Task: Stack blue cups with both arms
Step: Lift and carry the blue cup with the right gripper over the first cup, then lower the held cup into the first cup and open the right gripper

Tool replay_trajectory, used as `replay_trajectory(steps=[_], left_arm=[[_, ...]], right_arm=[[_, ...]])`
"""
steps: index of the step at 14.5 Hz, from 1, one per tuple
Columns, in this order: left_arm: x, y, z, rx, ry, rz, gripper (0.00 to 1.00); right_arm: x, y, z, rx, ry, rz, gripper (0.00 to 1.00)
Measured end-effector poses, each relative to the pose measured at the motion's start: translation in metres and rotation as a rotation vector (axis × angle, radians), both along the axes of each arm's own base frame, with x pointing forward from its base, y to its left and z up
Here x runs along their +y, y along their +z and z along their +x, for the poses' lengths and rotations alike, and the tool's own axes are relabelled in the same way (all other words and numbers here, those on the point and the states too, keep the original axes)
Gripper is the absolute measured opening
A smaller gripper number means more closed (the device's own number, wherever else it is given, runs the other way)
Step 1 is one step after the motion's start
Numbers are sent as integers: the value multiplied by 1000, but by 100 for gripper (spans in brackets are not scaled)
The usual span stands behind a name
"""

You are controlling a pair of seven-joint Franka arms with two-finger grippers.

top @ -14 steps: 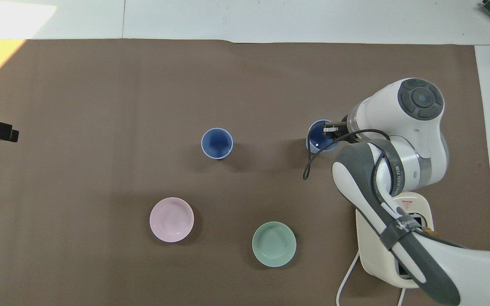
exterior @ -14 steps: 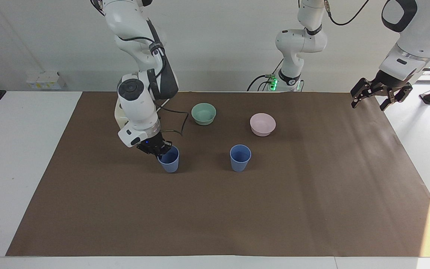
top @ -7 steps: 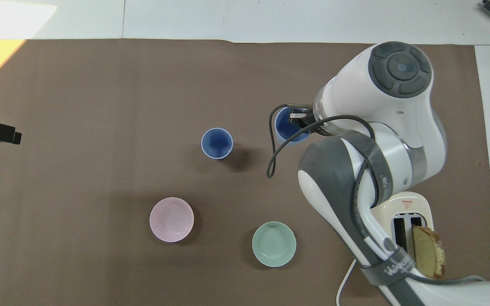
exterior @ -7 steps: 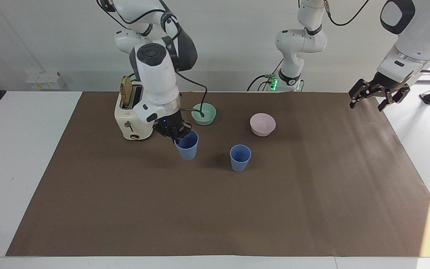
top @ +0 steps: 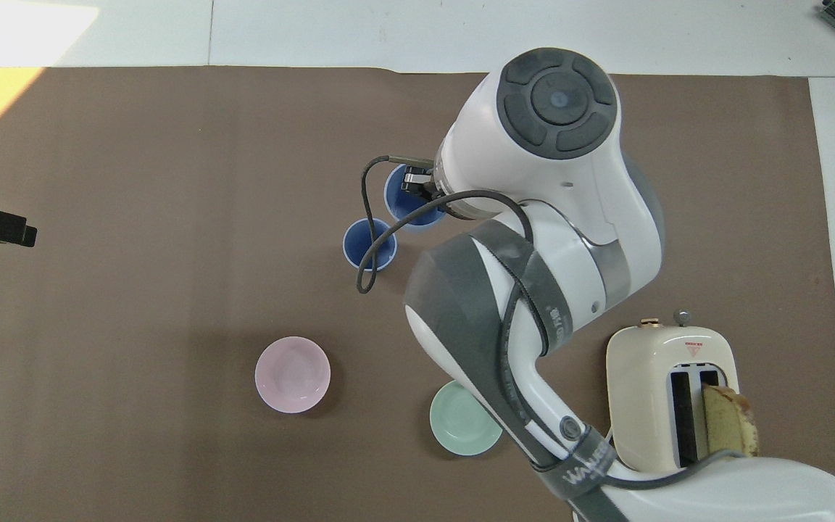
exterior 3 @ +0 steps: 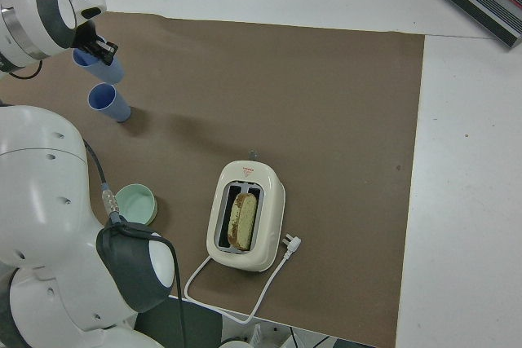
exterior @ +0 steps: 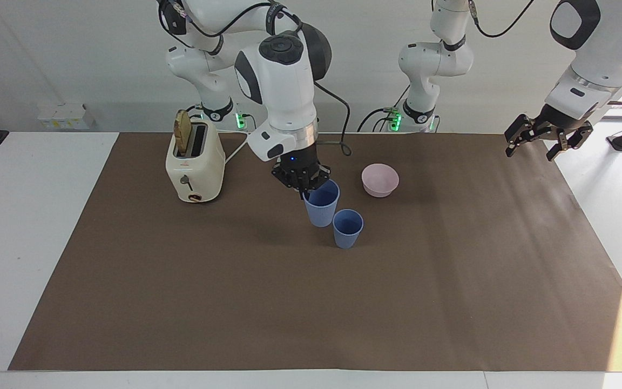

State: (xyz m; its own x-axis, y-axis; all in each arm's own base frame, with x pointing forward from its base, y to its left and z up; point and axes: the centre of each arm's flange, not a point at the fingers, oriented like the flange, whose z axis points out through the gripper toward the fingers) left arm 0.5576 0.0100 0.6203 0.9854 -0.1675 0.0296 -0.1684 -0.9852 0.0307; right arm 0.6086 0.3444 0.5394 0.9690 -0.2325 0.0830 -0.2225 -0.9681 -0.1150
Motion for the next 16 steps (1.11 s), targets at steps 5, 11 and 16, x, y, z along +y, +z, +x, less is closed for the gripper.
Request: replay_trajectory(steps=[5,11,16], left_arm=[[0,0,0,0,-1,0,100],[0,0,0,0,-1,0,100],[0,0,0,0,-1,1,100]], right_arm=[[52,-29,-13,22,15,-22,5],[63,-52,-13,47,25,-37,5],[75,-85,-9,63,35,-43,5]])
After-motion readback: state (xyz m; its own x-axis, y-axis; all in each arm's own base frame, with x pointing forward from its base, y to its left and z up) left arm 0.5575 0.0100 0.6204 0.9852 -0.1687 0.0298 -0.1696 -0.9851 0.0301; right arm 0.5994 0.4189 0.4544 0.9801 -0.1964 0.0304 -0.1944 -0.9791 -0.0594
